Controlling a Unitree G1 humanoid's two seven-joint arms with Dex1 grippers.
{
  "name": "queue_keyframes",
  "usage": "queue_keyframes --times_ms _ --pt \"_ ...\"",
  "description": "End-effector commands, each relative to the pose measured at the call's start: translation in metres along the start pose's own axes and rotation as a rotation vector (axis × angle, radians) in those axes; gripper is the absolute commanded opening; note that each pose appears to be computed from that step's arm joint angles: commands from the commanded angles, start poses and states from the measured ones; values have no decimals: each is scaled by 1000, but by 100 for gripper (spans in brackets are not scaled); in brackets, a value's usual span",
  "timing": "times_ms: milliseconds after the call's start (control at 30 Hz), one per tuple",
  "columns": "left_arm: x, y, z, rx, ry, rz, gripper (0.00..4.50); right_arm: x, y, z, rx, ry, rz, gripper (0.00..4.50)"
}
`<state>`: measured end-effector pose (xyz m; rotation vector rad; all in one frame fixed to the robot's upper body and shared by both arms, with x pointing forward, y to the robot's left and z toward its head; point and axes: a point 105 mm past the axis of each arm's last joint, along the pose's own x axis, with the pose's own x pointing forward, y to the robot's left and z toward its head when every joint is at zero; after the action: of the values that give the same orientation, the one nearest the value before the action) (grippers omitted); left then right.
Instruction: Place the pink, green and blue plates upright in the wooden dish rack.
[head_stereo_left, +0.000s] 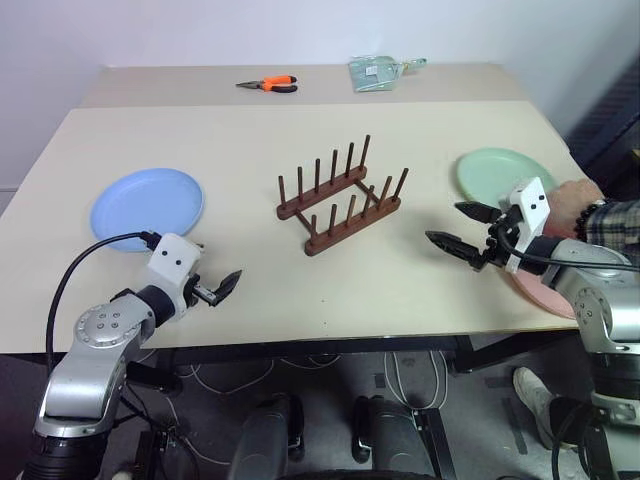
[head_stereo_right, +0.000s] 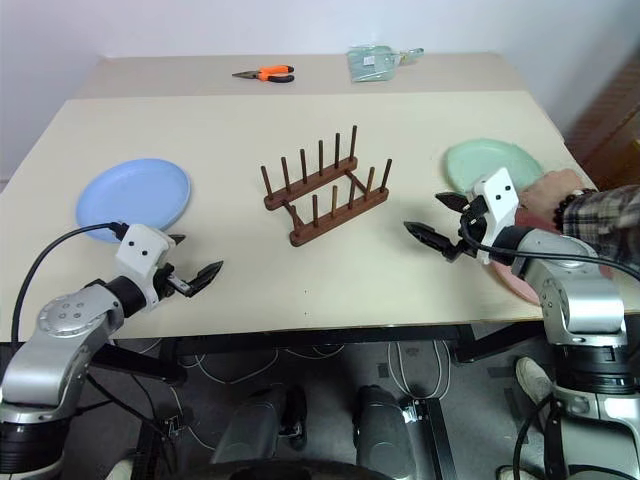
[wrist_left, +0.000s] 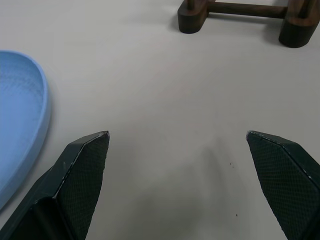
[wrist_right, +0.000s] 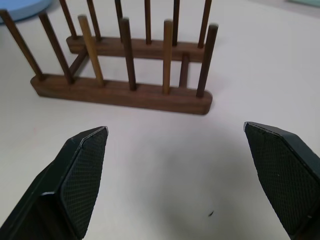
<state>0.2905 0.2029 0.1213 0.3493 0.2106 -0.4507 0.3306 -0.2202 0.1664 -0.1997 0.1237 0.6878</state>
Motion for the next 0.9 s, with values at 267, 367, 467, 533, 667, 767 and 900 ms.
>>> queue_keyframes --times_ms 267,367,467,533,667,767,900 --pt "3 -6 7 33 -31 -16 450 6 5 17 -81 -52 13 445" --pt "2 -7 6 35 -29 -18 450 10 8 14 -96 -45 20 445" --pt "2 -9 5 34 -27 -30 450 12 12 11 -86 -39 38 445" --pt "3 -14 5 28 -30 -71 450 12 17 7 -67 -21 65 445" --pt "6 -24 7 16 -37 -140 450 12 32 3 -56 -12 111 445" --pt "18 -36 5 41 -17 -201 450 12 44 -3 -60 -5 101 445" --pt "41 -48 12 23 -45 -257 450 11 53 -5 -63 -8 96 445"
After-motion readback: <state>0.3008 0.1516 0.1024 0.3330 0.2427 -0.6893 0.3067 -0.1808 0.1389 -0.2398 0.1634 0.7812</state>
